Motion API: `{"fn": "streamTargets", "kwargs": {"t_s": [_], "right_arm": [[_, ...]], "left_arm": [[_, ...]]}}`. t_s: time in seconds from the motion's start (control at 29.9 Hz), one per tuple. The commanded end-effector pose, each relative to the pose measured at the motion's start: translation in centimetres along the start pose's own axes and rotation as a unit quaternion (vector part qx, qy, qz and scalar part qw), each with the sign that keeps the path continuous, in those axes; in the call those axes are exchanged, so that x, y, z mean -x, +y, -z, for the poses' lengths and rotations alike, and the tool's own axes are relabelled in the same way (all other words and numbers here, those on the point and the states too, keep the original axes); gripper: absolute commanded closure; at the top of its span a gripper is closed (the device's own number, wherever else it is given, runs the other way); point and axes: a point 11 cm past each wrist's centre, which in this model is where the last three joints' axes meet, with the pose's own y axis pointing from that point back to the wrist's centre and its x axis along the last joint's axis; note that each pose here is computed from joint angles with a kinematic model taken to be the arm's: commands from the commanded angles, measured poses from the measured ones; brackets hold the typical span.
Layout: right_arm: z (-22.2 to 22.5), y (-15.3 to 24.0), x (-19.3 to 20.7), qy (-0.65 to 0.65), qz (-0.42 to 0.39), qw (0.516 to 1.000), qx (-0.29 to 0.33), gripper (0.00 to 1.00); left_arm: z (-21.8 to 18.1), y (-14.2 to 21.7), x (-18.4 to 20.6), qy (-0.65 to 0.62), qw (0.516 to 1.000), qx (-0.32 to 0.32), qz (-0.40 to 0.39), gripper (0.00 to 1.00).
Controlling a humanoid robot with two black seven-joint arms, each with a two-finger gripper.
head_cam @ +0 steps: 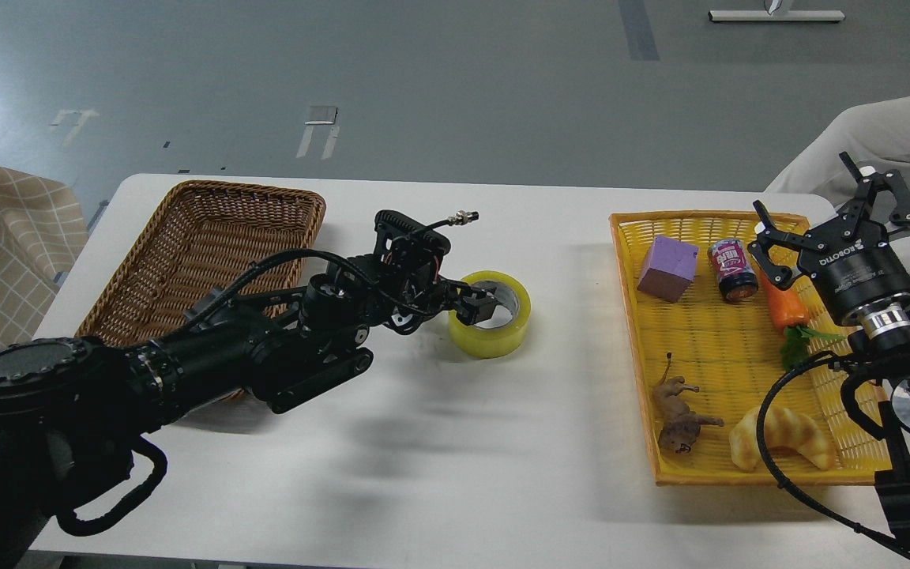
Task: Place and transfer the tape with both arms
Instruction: 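Grasp the tape roll with the left gripper, then lift the tape roll and carry it over the wicker basket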
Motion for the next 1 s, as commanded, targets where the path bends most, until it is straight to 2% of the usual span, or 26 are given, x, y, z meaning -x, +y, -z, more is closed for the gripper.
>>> {"fn": "streamTargets", "kwargs": {"t_s": [0.0,0.13,0.23,0.3,0.47,0.54,0.57,0.64,0.67,0.97], "right_arm": [[0.0,0.0,0.0,0.0,-0.001,1.0,0.0,0.0],[0.0,0.0,0.0,0.0,-0.001,1.0,0.0,0.0],[0.0,-0.1,0.0,0.0,0.001,1.0,0.0,0.0],[0.0,-0.1,0.0,0.0,0.001,1.0,0.0,0.0],[0.0,0.0,0.0,0.0,0.0,1.0,0.0,0.0],[0.0,0.0,0.0,0.0,0.0,1.0,0.0,0.0],[0.0,0.0,0.0,0.0,0.0,1.0,0.0,0.0],[0.0,0.0,0.0,0.0,0.0,1.0,0.0,0.0],[0.0,0.0,0.0,0.0,0.0,1.0,-0.001,0.0],[0.1,0.0,0.0,-0.002,0.0,1.0,-0.006,0.0]], "left_arm": [[-0.3,-0.1,0.1,-0.002,1.0,0.004,0.001,0.15],[-0.1,0.0,0.2,-0.002,1.0,0.003,0.002,0.28],[-0.1,0.0,0.2,-0.003,1.0,0.003,0.002,0.33],[-0.1,-0.1,0.5,-0.002,1.0,0.003,0.004,0.43],[-0.1,-0.1,1.0,0.002,1.0,0.001,0.009,0.52],[-0.1,-0.1,1.2,0.003,1.0,0.0,0.01,0.58],[0.0,-0.1,1.2,0.002,1.0,-0.001,0.01,0.71],[0.0,-0.1,1.1,0.001,1.0,-0.002,0.01,0.85],[0.0,-0.1,1.1,0.0,1.0,-0.003,0.01,1.0],[0.2,0.2,-0.7,-0.007,1.0,-0.001,-0.005,1.0]]}}
